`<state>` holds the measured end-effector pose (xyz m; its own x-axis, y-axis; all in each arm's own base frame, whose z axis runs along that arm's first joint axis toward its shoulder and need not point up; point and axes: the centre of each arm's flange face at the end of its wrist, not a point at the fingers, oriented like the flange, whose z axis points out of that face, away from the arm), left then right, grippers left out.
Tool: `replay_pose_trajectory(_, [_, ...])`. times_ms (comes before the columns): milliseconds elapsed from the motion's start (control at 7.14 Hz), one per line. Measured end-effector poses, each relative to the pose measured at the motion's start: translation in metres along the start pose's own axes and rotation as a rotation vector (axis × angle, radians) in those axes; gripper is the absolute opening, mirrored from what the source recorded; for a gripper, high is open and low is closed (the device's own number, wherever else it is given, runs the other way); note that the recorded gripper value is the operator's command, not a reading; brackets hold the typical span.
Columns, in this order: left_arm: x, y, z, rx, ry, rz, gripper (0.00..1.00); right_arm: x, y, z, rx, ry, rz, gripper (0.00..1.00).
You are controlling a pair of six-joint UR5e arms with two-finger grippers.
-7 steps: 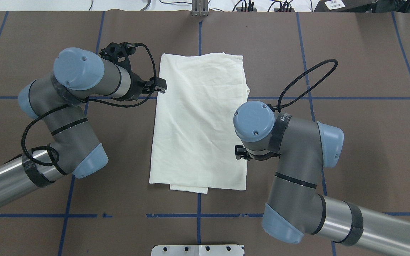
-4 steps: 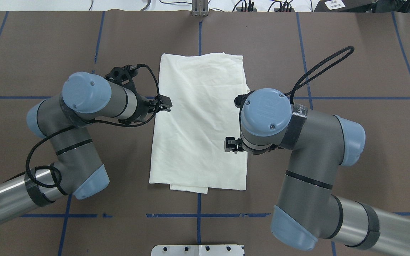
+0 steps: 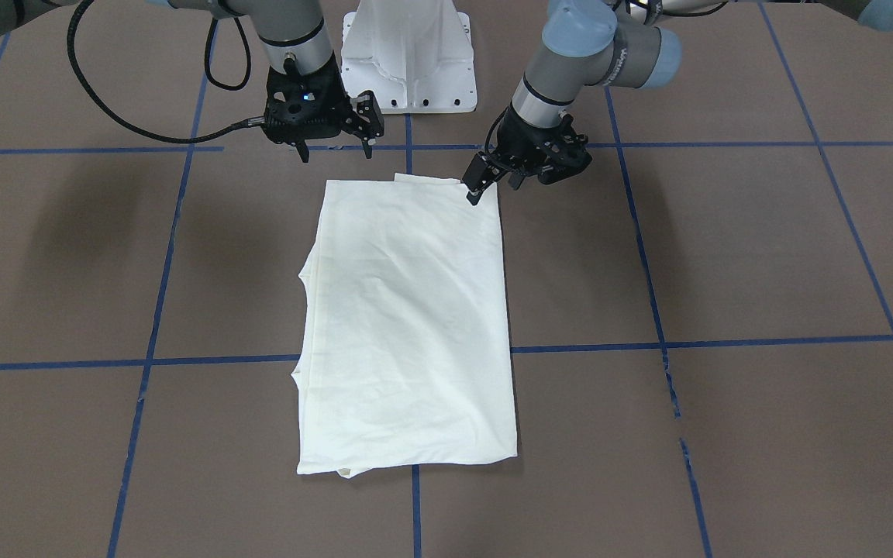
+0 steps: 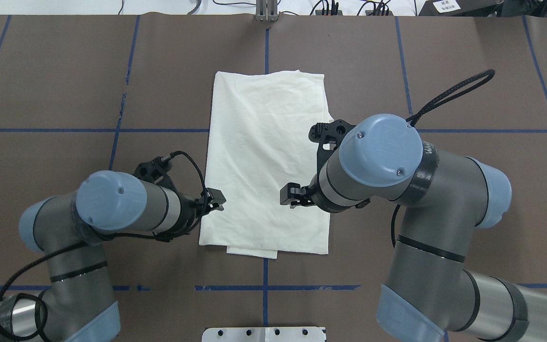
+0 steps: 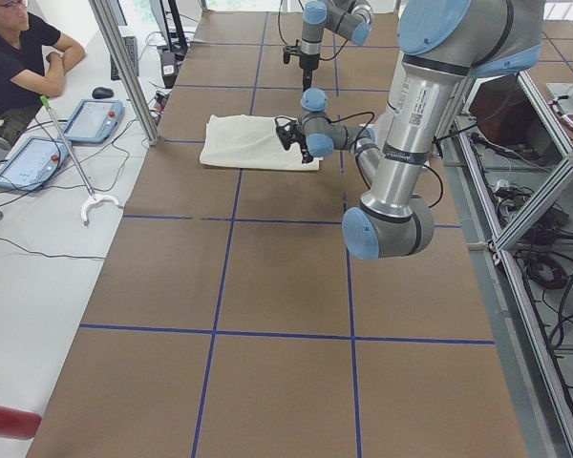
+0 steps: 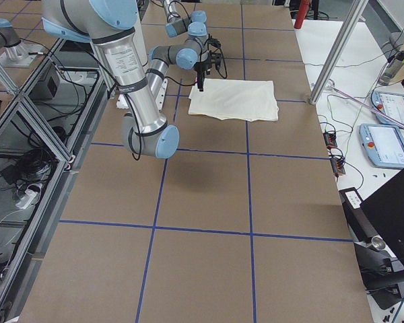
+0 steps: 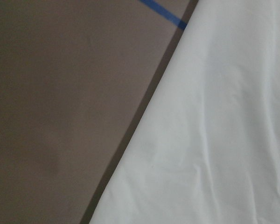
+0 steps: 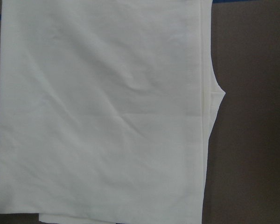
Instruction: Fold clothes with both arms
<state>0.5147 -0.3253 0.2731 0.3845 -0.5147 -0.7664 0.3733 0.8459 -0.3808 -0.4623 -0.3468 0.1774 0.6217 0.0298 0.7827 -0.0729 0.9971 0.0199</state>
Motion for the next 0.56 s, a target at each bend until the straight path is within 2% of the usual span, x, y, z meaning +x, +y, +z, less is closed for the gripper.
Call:
replay_pose_trajectory(280, [-0.012, 0.033, 0.016, 0.016, -0.046, -0.005, 0.96, 0.000, 0.001, 0.001, -0.006, -0.012, 0.009, 1.00])
replay_pose_trajectory(560, [-0.016, 0.033, 0.026, 0.049, -0.060, -0.001, 0.91, 0.000, 0.000, 0.002, -0.004, -0.011, 0.011, 1.00])
